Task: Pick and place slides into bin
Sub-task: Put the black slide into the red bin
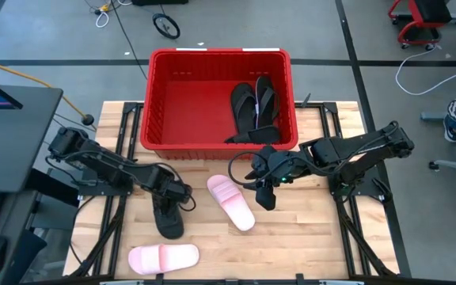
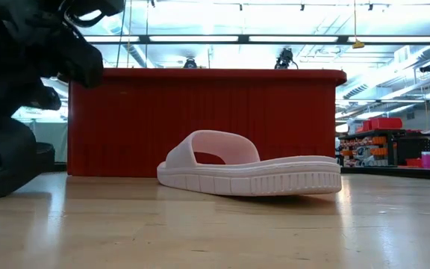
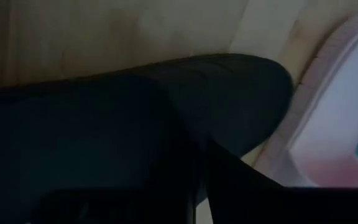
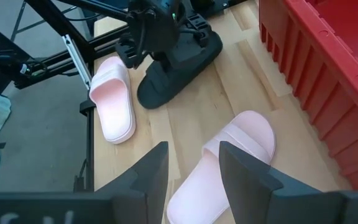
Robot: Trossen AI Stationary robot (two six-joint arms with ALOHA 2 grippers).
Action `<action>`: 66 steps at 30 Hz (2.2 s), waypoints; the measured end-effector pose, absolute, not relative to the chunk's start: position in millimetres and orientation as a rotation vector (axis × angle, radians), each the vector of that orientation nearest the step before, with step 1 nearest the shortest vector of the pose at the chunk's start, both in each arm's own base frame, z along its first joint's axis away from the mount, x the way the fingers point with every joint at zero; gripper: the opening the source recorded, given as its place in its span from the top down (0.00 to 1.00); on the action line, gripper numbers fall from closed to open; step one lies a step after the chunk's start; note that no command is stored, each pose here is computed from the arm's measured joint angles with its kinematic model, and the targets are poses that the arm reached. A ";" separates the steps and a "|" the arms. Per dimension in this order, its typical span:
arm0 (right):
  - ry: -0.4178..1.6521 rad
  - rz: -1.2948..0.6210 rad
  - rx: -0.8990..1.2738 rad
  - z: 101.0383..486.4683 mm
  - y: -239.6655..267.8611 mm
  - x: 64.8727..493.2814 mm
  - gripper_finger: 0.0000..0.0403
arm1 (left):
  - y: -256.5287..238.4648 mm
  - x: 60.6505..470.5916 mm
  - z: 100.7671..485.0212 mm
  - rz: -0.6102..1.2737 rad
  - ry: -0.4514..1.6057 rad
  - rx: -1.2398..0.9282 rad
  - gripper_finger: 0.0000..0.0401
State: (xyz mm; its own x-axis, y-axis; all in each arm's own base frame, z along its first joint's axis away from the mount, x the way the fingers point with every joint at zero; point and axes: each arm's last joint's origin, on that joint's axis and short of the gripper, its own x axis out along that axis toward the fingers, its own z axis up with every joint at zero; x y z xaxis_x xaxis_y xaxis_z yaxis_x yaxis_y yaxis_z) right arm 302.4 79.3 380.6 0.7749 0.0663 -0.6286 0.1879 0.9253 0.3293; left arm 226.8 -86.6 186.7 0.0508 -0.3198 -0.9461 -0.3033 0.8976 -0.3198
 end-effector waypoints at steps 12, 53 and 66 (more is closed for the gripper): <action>0.662 -0.061 0.403 386.6 78.0 297.5 0.63 | -93.9 261.2 318.4 0.074 1.250 -0.565 0.97; 0.401 -0.260 0.245 441.1 43.2 233.0 0.63 | 148.8 251.5 224.8 0.920 0.613 -1.287 0.94; 0.401 -0.260 0.245 441.0 43.3 233.2 0.63 | 154.4 234.2 200.6 0.892 0.715 -1.183 0.61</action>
